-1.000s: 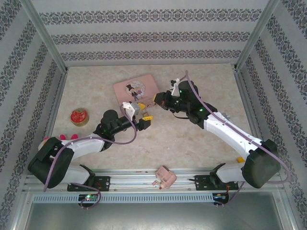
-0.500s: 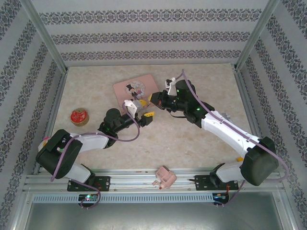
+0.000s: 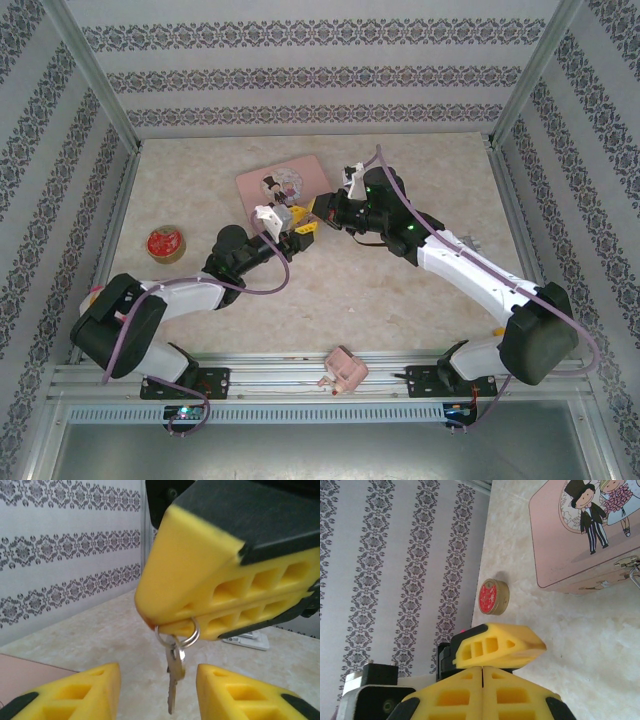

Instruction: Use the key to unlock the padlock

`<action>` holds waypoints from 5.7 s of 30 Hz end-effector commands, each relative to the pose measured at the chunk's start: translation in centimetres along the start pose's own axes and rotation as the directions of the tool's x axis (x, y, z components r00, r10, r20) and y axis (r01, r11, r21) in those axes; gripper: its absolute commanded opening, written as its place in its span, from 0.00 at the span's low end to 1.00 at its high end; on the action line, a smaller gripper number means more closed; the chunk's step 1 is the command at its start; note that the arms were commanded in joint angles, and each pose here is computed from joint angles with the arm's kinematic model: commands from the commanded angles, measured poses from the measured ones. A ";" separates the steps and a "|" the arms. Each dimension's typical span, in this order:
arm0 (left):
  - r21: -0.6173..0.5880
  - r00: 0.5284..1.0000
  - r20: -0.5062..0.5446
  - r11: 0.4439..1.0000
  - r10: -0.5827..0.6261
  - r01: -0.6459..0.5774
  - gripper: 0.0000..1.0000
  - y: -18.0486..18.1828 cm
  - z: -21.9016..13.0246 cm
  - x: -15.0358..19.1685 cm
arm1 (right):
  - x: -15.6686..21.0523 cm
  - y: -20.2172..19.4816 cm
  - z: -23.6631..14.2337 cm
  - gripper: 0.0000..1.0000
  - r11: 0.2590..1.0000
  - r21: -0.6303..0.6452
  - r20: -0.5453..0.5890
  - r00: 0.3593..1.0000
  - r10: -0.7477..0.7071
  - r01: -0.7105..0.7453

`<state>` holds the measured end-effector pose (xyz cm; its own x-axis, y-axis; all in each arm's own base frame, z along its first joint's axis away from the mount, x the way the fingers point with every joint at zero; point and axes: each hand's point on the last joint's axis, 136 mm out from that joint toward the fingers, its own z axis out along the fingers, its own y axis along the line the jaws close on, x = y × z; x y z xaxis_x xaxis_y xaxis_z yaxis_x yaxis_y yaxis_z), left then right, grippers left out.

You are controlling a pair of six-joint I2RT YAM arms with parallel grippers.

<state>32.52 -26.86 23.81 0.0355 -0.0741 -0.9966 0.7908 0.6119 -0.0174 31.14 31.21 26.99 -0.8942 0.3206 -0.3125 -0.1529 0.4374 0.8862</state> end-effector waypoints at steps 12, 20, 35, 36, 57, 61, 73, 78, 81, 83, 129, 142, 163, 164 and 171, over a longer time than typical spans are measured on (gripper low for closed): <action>0.000 0.999 0.005 0.999 0.045 -0.045 0.32 -0.6 -0.3 -0.9 | -0.3 1.4 0.1 0.00 0.999 -0.039 0.003 1.000 -0.019 0.019; 0.000 0.999 -0.013 0.999 0.042 -0.042 0.27 -0.6 -0.5 -0.4 | -0.4 1.4 0.2 0.00 0.999 -0.040 0.003 1.000 -0.017 0.017; -0.002 0.999 -0.035 0.999 0.039 -0.039 0.12 -0.6 -0.5 0.2 | -0.5 1.4 0.2 0.00 0.999 -0.041 0.005 1.000 -0.014 0.015; -0.003 0.999 -0.033 0.999 0.039 -0.039 0.12 -0.5 -0.5 0.1 | -0.4 1.3 0.3 0.00 0.999 -0.039 0.004 1.000 -0.013 0.013; 0.058 0.937 -0.328 0.992 0.123 -0.110 0.00 -1.7 -3.0 1.0 | -0.9 1.6 -2.9 0.29 0.983 -0.009 0.032 0.983 -0.182 0.182; 0.161 0.897 -0.414 0.982 0.155 -0.096 0.00 -3.3 -4.1 1.0 | -0.7 2.8 -4.5 0.32 0.949 0.004 0.037 0.948 -0.316 0.316; 0.451 0.736 -0.629 0.888 0.249 0.085 0.00 -7.9 -7.1 0.0 | 4.4 3.3 -6.1 0.28 0.747 -0.041 -0.128 0.738 -0.663 0.664; 0.456 0.735 -0.628 0.886 0.257 0.080 0.00 -7.9 -7.4 -0.1 | 6.4 3.3 -5.6 0.26 0.735 -0.150 -0.173 0.715 -0.678 0.661; 0.460 0.741 -0.623 0.883 0.250 0.089 0.00 -8.2 -7.4 -0.2 | 7.2 3.3 -5.2 0.26 0.737 -0.202 -0.193 0.711 -0.676 0.645; 0.459 0.744 -0.621 0.884 0.247 0.089 0.00 -8.2 -7.3 -0.3 | 7.6 3.2 -4.9 0.26 0.739 -0.232 -0.212 0.709 -0.673 0.632; 0.365 0.822 -0.525 0.931 0.220 -0.016 0.50 -7.1 -7.1 -3.2 | 6.8 -0.1 -3.9 0.00 0.794 -0.206 -0.203 0.769 -0.606 0.572; -0.016 0.951 -0.247 0.982 -0.186 0.187 0.73 -2.6 -4.6 -9.7 | 1.0 -0.5 -5.5 0.00 0.891 -0.188 0.092 0.910 -0.404 0.414; 0.075 0.726 -0.208 0.729 -0.656 0.680 0.49 -0.2 -0.8 -10.5 | -1.8 4.3 -4.4 0.00 0.840 -0.430 0.182 0.943 -0.280 0.332; 0.076 0.724 -0.209 0.727 -0.657 0.682 0.49 -0.2 -0.8 -10.4 | -1.9 4.4 -4.4 0.00 0.838 -0.434 0.186 0.943 -0.276 0.331; 0.024 0.703 -0.213 0.716 -0.679 0.698 0.48 0.8 -1.1 -8.9 | -2.2 4.9 -4.4 0.00 0.829 -0.461 0.190 0.947 -0.257 0.318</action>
<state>31.92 -25.40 32.06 -0.6565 -0.2721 -0.7036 0.5961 0.3845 -0.7049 30.84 28.80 30.68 -0.7630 0.3361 -0.5521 -0.5386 0.1416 0.8306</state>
